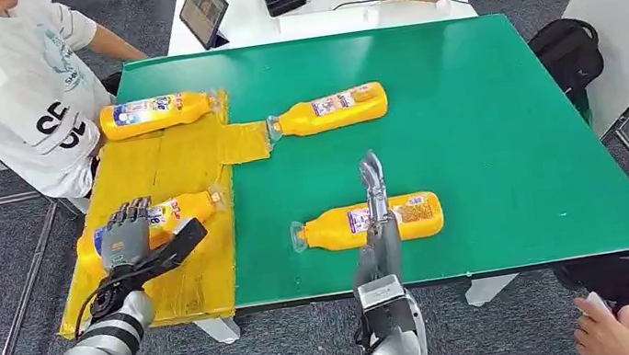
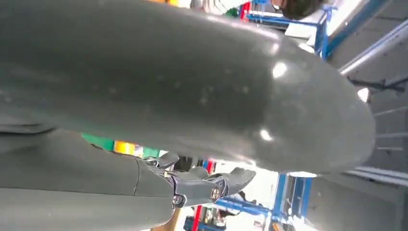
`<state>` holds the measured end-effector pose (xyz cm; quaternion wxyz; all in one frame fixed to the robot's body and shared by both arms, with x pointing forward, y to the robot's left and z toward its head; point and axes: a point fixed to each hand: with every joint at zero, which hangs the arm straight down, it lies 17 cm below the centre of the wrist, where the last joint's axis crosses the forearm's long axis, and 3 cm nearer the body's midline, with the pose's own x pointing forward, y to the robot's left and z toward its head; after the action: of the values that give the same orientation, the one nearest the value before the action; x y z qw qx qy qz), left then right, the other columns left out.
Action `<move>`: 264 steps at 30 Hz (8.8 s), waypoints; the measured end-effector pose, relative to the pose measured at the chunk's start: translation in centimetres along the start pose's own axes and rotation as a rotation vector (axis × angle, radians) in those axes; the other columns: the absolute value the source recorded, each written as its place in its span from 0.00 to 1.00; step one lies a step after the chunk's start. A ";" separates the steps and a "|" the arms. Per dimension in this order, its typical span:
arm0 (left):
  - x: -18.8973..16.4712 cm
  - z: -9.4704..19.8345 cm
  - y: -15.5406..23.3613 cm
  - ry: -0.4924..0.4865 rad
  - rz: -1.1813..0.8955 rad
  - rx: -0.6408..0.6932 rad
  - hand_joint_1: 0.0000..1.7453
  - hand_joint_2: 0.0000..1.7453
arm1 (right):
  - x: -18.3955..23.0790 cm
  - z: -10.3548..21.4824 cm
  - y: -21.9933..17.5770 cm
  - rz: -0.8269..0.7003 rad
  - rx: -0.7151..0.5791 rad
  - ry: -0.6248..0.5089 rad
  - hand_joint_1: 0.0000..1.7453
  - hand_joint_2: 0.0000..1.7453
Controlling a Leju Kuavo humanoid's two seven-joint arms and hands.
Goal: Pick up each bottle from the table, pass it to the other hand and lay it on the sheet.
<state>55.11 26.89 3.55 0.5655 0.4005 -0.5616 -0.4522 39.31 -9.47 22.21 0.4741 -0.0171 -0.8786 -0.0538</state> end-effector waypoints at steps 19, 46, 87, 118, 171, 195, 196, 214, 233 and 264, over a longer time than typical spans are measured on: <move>-0.3 -0.4 0.1 0.016 0.106 -0.030 0.00 0.00 | -1.5 0.4 0.8 0.017 0.029 0.031 0.00 0.00; 4.7 6.1 17.1 -0.104 0.865 0.872 0.00 1.00 | -7.7 1.4 1.9 0.313 0.256 0.087 0.00 1.00; 13.0 13.7 18.3 -0.318 1.042 0.887 0.00 1.00 | -24.2 -2.2 -14.1 0.923 0.580 0.579 0.00 1.00; 16.0 11.1 15.7 -0.337 1.135 0.748 0.00 1.00 | -26.6 -2.0 -20.0 0.958 0.705 0.835 0.93 1.00; 20.2 11.0 9.4 -0.426 1.417 0.405 0.00 1.00 | -7.3 -4.6 -19.7 0.477 -0.198 0.093 1.00 1.00; 30.3 16.8 9.3 -0.852 1.794 -0.113 0.00 1.00 | -7.4 -0.6 -12.5 0.411 0.004 0.075 1.00 1.00; 30.5 16.9 9.3 -0.858 1.794 -0.120 0.00 1.00 | -7.5 -0.3 -11.5 0.403 0.022 0.079 1.00 1.00; 31.7 17.3 8.6 -0.871 1.801 -0.183 0.00 1.00 | -10.3 6.4 1.1 0.301 0.270 0.180 1.00 1.00; 30.2 15.7 5.9 -0.730 1.759 -0.152 0.93 1.00 | -13.4 9.3 5.7 0.318 0.428 0.252 1.00 1.00; 28.8 14.3 5.0 -0.647 1.710 -0.088 1.00 1.00 | -15.1 11.1 6.3 0.328 0.467 0.310 0.00 0.00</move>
<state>40.01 1.40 16.93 0.5376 -0.3198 -0.7801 0.0098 38.86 -1.68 3.99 0.5957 -0.0407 -0.7702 0.2242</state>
